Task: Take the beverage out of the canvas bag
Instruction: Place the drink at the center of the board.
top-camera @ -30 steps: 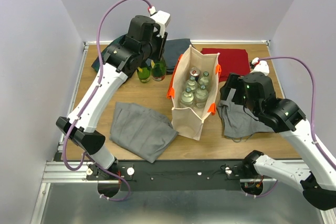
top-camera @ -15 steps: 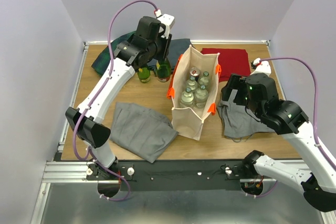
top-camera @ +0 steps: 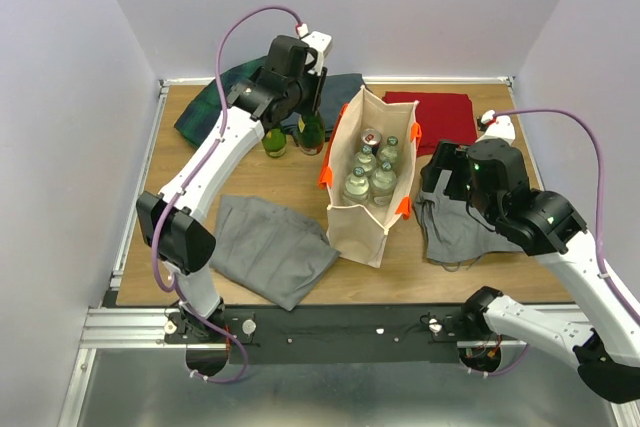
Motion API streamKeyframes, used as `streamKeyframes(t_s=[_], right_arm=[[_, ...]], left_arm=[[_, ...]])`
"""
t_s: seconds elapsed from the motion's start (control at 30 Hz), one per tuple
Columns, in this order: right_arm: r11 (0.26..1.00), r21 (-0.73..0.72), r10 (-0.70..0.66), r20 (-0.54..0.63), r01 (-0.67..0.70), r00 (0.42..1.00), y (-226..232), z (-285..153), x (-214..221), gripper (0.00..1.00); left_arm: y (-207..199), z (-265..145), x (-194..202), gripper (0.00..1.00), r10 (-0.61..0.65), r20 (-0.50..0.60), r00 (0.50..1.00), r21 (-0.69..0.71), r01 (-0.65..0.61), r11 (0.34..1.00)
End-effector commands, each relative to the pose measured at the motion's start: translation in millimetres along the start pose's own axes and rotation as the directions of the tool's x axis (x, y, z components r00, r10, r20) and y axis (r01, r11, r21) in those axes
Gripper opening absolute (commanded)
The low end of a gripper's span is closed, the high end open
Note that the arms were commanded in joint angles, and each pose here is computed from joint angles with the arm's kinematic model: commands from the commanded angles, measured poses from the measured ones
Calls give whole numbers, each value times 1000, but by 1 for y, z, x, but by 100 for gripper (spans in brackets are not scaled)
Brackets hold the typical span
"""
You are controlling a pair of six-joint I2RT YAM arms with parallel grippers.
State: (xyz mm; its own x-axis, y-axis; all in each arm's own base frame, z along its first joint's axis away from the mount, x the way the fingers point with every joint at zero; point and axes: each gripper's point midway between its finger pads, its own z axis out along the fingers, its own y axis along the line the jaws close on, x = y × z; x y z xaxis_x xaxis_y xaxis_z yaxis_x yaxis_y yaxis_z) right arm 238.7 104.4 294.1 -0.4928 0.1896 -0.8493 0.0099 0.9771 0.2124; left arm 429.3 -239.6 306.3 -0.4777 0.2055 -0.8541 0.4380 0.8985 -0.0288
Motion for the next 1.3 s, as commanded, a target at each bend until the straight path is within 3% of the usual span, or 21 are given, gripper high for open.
streamKeyframes(t_s=[0.0,0.27,1.27], right_arm=[[1000,-21,-3,19,3,1000,6,-3,-9,100],[1000,-4,7,-2,-7,1000,2,-4,-4,100],[1000,-11,9,-2,-9,1000,5,0,-2,100]], left_arm=[[3,1,-43,0,-35,167,985,21,32,999],[17,12,-40,0,-62,178,982,11,60,998],[41,56,5,0,24,74,997,-97,-17,995]])
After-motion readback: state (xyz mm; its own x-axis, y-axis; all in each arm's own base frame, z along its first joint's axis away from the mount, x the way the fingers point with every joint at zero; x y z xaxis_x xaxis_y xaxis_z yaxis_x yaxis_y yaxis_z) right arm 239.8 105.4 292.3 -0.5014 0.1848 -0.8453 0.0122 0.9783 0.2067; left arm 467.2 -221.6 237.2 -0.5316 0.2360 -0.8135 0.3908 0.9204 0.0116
